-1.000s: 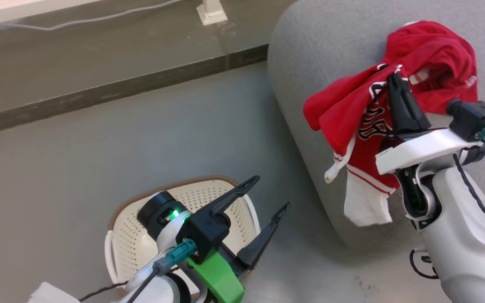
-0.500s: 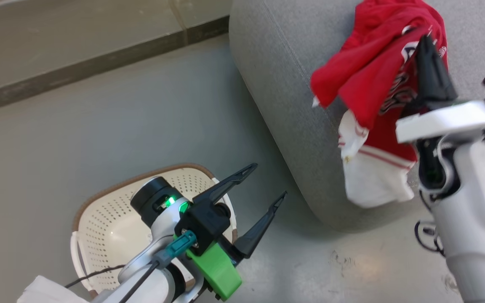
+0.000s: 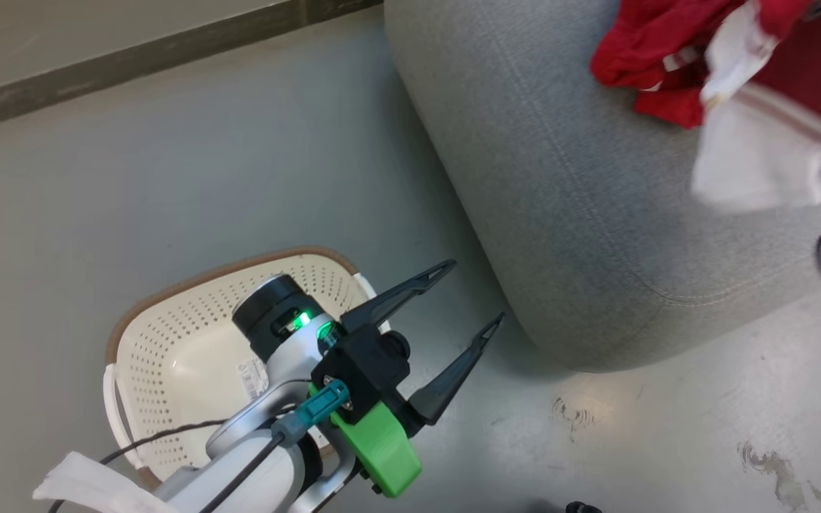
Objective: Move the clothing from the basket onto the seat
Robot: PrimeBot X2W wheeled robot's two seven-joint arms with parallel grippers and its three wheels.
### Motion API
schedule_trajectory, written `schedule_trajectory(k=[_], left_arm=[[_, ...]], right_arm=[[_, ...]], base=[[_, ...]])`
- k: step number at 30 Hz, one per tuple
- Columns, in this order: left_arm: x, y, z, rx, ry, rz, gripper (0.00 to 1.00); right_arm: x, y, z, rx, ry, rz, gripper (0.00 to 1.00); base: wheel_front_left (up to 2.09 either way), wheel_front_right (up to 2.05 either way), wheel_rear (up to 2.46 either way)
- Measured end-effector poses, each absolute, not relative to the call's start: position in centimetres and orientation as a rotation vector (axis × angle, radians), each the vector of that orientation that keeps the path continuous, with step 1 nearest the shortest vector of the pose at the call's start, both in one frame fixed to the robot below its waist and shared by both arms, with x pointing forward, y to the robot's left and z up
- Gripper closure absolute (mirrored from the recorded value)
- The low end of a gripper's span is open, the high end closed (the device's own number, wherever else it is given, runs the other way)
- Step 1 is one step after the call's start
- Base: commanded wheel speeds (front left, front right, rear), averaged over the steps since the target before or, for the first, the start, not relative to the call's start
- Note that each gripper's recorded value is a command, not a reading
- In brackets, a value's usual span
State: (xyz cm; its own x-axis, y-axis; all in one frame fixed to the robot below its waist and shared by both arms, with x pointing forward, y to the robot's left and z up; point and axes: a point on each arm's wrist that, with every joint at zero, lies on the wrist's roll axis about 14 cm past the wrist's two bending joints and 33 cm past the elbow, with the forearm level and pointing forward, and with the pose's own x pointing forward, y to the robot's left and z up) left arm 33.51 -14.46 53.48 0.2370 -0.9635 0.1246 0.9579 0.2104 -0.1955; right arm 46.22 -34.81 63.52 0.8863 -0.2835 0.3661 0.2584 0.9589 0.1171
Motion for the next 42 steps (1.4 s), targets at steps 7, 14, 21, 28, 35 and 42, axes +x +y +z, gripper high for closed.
schedule_trajectory(k=[7,14,21,28,35,42], left_arm=[[34.2,-14.2,53.7,-0.274,0.011,-1.331,0.0],[35.4,-13.7,52.5,-0.278,0.032,-1.316,0.0],[36.8,-13.1,51.0,-0.293,0.061,-1.293,0.0],[38.8,-12.2,48.3,-0.274,0.09,-1.253,0.0],[39.3,-11.8,46.4,-0.271,0.136,-1.23,0.0],[39.7,-11.7,46.5,-0.261,0.119,-1.224,0.0]], right_arm=[[48.7,-37.3,65.7,-0.003,-0.424,-0.316,1.0],[51.5,-39.4,65.0,-0.026,-0.39,-0.368,1.0],[53.6,-41.7,59.9,-0.018,-0.274,-0.454,1.0],[55.4,-41.4,51.0,0.005,-0.072,-0.471,1.0],[55.1,-40.2,44.7,0.07,0.068,-0.494,1.0],[54.6,-40.1,43.6,0.088,0.107,-0.5,0.46]], base=[[0.0,0.0,0.0],[0.0,0.0,0.0],[0.0,0.0,0.0],[0.0,0.0,0.0],[0.0,0.0,0.0],[0.0,0.0,0.0]])
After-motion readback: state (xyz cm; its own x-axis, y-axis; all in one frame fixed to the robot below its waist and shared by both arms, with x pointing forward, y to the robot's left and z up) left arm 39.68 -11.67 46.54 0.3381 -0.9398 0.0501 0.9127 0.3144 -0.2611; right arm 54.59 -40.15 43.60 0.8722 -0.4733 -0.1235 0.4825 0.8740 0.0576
